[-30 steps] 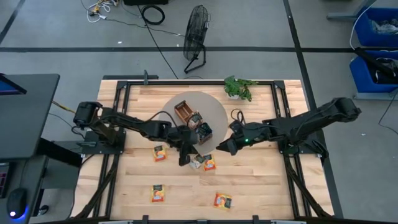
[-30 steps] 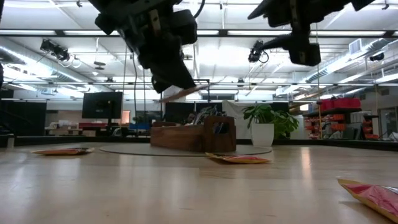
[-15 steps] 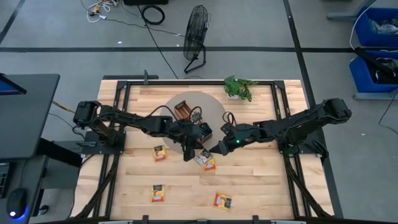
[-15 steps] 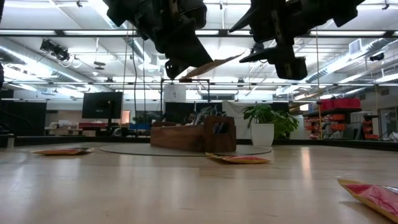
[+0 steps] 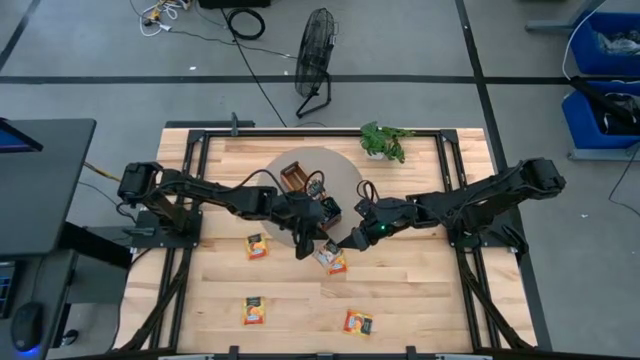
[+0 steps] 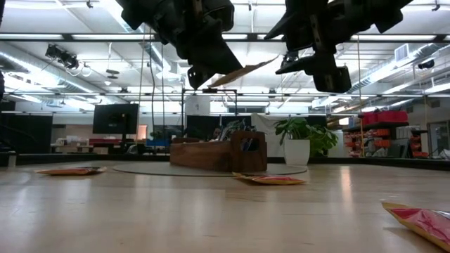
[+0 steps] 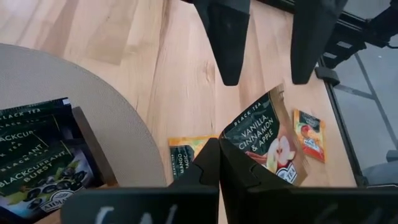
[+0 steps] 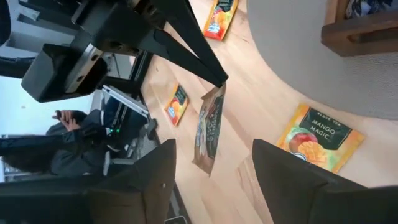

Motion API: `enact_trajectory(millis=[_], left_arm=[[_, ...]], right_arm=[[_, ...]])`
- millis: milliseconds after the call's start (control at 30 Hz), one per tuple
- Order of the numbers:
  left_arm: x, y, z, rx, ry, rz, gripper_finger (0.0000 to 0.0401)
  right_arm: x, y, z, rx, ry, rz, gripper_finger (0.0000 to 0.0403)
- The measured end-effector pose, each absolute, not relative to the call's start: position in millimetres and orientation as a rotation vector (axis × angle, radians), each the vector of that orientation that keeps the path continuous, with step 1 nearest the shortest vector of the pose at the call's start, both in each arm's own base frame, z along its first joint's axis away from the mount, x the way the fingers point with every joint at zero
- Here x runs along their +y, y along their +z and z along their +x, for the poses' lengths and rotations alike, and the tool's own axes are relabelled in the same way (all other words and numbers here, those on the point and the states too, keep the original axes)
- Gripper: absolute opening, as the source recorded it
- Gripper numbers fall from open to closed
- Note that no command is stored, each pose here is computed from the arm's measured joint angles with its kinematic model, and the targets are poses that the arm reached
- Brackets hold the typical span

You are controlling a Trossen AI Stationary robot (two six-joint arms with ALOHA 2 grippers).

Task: Pick & Place Tea
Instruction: Put the brown tea bag into the middle section of the wooden organizer

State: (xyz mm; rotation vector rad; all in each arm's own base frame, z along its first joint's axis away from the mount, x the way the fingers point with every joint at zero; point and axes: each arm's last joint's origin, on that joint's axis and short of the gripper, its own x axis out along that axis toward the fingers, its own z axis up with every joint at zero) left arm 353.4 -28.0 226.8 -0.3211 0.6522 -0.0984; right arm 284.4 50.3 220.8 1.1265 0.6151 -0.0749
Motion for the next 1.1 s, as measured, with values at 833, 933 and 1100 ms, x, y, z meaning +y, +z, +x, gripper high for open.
enact_trajectory(millis=[833, 933, 1100], left_arm=[[-22, 242, 360, 0.603, -0.115, -0.300, 0.0000], [-22, 242, 360, 0.604, -0.113, -0.301, 0.0000], [-21, 243, 361, 0.591, -0.099, -0.318, 0.0006]], right_arm=[[36, 221, 286, 0.632, -0.060, 1.158, 0.0086], [36, 221, 286, 0.648, -0.033, 1.159, 0.0037], [35, 221, 286, 0.653, -0.022, 1.151, 0.0010]])
